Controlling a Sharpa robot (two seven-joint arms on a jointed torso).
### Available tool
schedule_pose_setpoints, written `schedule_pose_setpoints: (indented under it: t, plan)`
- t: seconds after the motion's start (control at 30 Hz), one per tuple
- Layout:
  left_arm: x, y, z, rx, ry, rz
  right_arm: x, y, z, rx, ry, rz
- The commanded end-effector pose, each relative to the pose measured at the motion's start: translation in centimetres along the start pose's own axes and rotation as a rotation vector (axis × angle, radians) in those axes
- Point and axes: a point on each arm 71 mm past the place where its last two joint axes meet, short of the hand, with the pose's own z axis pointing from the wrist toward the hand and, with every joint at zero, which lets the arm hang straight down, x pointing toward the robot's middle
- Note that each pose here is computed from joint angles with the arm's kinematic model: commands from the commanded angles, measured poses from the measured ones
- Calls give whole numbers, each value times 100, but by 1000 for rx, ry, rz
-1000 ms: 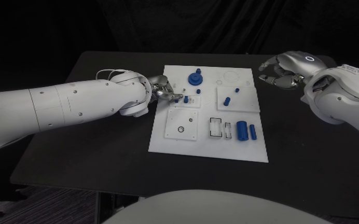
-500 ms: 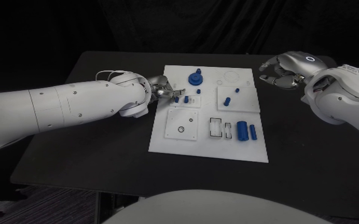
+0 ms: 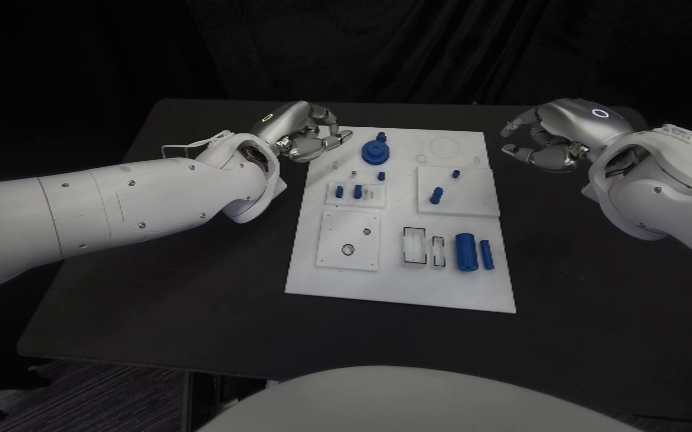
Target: Assemble the parts on the task board
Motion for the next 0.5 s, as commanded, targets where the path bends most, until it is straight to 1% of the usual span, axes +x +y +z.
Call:
schedule_pose_setpoints:
  t: [0.03,0.1,0.17,0.27,0.4,0.5]
  plan:
    - [-119,-194,2,275,-182,60,-2,-6,-10,12,-14,3]
    - [-110,-202,27,295,-177,67,-3,-5,-10,12,-14,3]
    - [-91,-208,51,310,-159,70,-2,-2,-9,12,-13,3]
    - [-40,-223,90,326,-106,66,-3,-2,-12,12,-14,3]
    - [73,-236,146,328,24,47,-3,-6,-14,13,-13,3]
    - [194,-258,201,345,151,61,-3,0,-11,11,-14,4]
